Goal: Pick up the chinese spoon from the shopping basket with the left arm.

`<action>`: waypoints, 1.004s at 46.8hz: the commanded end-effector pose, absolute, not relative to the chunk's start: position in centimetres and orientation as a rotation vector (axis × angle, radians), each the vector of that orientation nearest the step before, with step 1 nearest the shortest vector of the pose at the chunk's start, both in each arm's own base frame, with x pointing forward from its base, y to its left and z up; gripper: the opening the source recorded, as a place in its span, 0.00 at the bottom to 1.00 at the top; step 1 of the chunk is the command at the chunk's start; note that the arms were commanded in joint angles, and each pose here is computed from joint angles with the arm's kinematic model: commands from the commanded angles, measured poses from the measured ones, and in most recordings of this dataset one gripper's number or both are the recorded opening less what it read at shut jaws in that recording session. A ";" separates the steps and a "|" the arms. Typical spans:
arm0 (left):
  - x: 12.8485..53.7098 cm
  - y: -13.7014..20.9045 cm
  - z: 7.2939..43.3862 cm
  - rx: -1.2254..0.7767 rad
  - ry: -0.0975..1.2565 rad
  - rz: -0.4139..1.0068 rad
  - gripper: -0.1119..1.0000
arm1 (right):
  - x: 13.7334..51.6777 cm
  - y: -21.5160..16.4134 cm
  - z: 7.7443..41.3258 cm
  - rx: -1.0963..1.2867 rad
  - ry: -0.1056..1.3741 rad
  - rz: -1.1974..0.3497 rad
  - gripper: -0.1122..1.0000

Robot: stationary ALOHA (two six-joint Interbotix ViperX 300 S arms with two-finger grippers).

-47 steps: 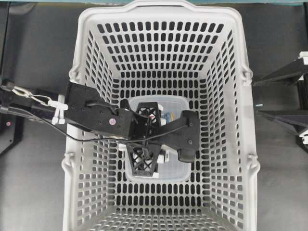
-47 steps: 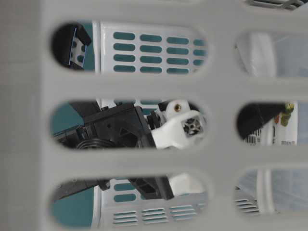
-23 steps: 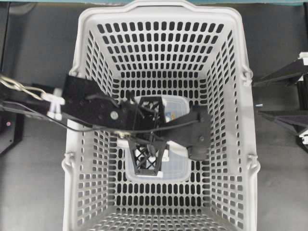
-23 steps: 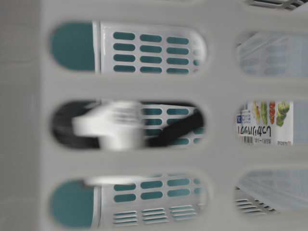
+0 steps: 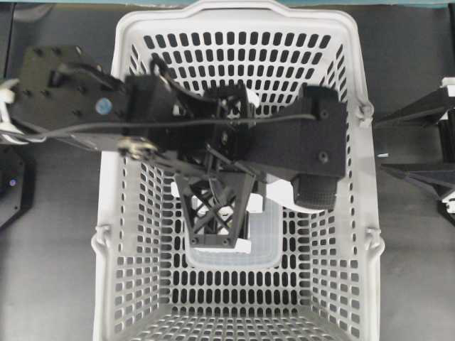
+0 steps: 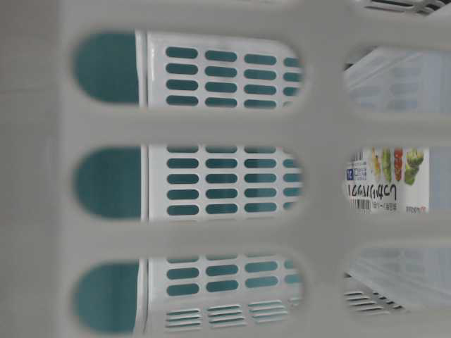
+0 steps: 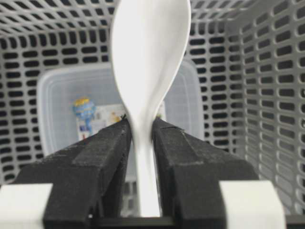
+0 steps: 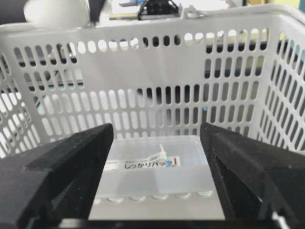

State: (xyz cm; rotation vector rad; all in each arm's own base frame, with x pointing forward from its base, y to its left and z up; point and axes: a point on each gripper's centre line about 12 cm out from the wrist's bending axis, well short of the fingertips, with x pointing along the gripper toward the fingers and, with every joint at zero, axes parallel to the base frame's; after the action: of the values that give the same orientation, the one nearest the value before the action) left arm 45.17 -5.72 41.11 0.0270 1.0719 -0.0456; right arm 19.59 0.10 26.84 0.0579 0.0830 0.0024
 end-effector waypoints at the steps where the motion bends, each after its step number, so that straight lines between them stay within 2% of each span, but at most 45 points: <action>1: 44.8 -5.7 42.4 0.031 1.078 -0.044 0.24 | 19.7 0.0 27.1 0.063 0.072 -0.001 0.74; 26: 45.3 -5.6 41.3 0.034 1.114 -0.040 0.24 | 19.5 0.0 27.4 0.063 0.060 -0.001 0.74; 47: 44.6 -5.7 39.4 0.025 1.092 -0.040 0.24 | 19.4 0.0 27.5 0.063 0.054 0.000 0.74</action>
State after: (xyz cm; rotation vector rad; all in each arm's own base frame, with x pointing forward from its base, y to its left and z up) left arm 45.43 -5.75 37.46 0.0307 1.1497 -0.0387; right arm 19.29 0.07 27.16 0.0580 0.0645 0.0014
